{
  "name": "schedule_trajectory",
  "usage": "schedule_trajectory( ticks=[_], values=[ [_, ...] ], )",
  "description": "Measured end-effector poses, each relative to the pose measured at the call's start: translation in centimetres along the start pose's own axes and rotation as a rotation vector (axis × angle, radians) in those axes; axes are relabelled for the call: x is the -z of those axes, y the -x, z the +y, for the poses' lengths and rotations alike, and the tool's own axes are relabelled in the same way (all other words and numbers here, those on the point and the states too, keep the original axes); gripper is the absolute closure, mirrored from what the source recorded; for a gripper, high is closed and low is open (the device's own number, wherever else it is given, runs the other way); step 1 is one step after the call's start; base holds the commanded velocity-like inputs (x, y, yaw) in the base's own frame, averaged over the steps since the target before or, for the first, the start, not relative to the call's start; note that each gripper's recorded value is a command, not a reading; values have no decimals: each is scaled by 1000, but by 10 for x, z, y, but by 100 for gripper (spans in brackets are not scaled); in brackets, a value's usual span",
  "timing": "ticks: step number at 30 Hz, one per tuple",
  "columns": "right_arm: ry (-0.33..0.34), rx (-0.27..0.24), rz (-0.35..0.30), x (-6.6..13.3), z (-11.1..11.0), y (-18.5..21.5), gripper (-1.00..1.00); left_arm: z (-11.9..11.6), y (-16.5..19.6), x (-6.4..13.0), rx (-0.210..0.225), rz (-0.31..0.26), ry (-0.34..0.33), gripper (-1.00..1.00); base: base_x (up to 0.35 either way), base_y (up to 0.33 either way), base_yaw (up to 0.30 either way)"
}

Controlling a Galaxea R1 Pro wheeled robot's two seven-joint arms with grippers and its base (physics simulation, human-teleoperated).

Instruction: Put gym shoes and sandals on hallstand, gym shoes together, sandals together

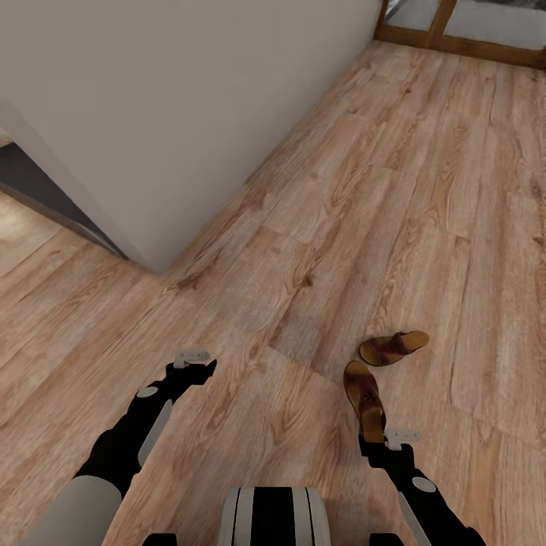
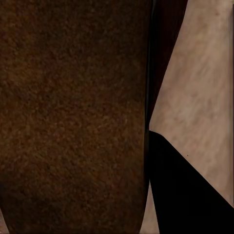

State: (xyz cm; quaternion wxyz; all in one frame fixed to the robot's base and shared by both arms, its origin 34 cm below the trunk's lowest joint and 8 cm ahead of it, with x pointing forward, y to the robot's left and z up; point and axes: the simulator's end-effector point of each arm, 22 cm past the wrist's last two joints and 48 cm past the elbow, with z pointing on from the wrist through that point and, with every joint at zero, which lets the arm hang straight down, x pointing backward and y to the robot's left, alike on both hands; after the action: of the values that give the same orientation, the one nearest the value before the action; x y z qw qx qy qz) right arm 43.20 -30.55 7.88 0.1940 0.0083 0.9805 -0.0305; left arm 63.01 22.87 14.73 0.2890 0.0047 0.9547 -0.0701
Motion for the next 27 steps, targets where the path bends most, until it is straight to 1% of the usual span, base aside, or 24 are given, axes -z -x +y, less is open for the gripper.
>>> schedule_trajectory(
  ticks=[2,3,6,8,12,14,15,17,19,20,21,22,23,25,26,27],
  values=[
    [1,1,-9,2,0,4,100,1,-10,5,3,11,3,-100,0,0,0],
    [2,1,-13,2,1,7,100,3,-22,10,8,27,9,-100,0,0,0],
    [3,0,-26,5,2,13,100,8,-30,17,19,34,18,-100,0,0,0],
    [4,-1,-37,6,2,18,100,24,-48,27,52,45,48,-100,0,0,0],
    [4,-3,-53,10,2,26,100,37,-65,40,70,60,78,-100,0,0,0],
    [5,-3,-61,12,3,31,100,44,-70,47,76,57,92,-100,0,0,0],
    [6,-3,-65,12,3,32,100,60,-88,57,83,47,127,-100,0,0,0],
    [7,-4,-72,14,3,36,100,64,-98,63,85,46,138,-100,0,0,0],
    [8,-4,-78,16,4,38,100,72,-131,73,92,75,160,-100,0,0,0],
    [4,1,-79,17,1,39,100,81,-163,83,108,78,190,-100,0,0,0],
    [0,4,-83,18,-3,41,100,85,-178,88,108,67,204,-100,0,0,0],
    [-1,4,-88,20,-4,44,100,86,-182,91,108,64,209,-100,0,0,0],
    [-9,11,-94,21,-10,47,100,88,-195,95,111,72,216,-100,0,0,0],
    [-35,32,-107,24,-33,53,100,91,-220,106,113,81,231,-100,0,0,0],
    [-48,43,-110,28,-45,50,100,92,-229,111,113,82,238,-100,0,0,0],
    [-54,50,-115,33,-52,39,100,92,-238,116,113,89,242,-100,0,0,0]
  ],
)
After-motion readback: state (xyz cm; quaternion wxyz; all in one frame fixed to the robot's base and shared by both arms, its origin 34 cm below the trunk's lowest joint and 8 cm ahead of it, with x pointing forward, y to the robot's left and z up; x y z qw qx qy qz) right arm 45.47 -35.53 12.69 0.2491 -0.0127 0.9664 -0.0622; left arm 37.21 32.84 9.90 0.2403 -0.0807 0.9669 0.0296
